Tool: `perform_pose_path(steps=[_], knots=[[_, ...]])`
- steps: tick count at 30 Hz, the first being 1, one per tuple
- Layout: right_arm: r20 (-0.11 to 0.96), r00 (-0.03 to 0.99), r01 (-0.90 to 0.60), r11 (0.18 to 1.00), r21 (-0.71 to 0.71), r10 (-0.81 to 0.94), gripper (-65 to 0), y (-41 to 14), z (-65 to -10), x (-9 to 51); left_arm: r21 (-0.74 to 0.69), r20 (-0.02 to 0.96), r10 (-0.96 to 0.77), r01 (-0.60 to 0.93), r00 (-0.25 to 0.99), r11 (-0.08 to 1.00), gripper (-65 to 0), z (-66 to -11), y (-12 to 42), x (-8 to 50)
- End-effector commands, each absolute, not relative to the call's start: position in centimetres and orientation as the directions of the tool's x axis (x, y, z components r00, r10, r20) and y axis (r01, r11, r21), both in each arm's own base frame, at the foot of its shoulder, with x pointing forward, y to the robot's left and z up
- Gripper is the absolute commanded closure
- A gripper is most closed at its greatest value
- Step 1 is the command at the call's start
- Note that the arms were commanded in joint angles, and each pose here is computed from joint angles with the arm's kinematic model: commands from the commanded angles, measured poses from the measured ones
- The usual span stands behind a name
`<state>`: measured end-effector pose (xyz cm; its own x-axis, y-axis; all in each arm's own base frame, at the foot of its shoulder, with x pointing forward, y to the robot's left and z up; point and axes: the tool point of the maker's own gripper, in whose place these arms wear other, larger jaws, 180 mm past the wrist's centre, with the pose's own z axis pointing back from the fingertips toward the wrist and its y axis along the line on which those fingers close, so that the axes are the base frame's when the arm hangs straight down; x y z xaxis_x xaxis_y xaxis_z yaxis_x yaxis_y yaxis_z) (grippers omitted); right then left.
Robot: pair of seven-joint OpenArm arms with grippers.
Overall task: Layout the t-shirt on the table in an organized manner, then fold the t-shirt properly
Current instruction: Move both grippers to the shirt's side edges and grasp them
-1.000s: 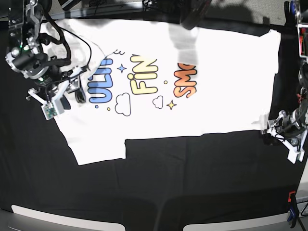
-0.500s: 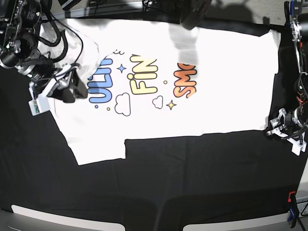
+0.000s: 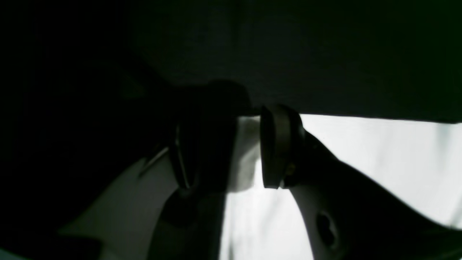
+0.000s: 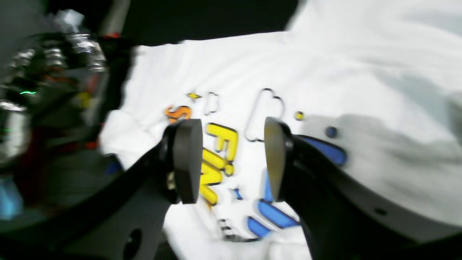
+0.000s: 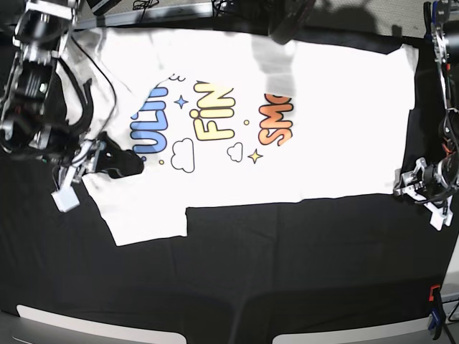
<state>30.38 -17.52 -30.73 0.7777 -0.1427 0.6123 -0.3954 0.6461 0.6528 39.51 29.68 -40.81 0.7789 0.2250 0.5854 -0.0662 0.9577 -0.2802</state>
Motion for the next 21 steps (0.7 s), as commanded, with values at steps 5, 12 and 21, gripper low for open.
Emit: perform_pose_path(steps=[5,12,21], knots=[[0.609,0.756,-0.373,0.606,0.702,-0.241,-26.9,-18.9,-29.7,33.9,-0.274,0.650,0.229,-0.058,0.725,0.960,-25.2,-38.4,30.6,41.3],[0.709,0.678,-0.480,0.613,0.628,-0.195,-26.9,-18.9,-27.4,35.9,-0.170,0.680,0.216,-0.136,0.701,0.976,-25.2,-39.6,32.1,41.2],[0.723,0.663,-0.493,0.613,0.617,-0.195,-26.9,-18.9,-26.7,36.5,-0.371,0.626,0.271,-0.026,0.732,0.928,-25.2,-39.1,27.9,41.0]])
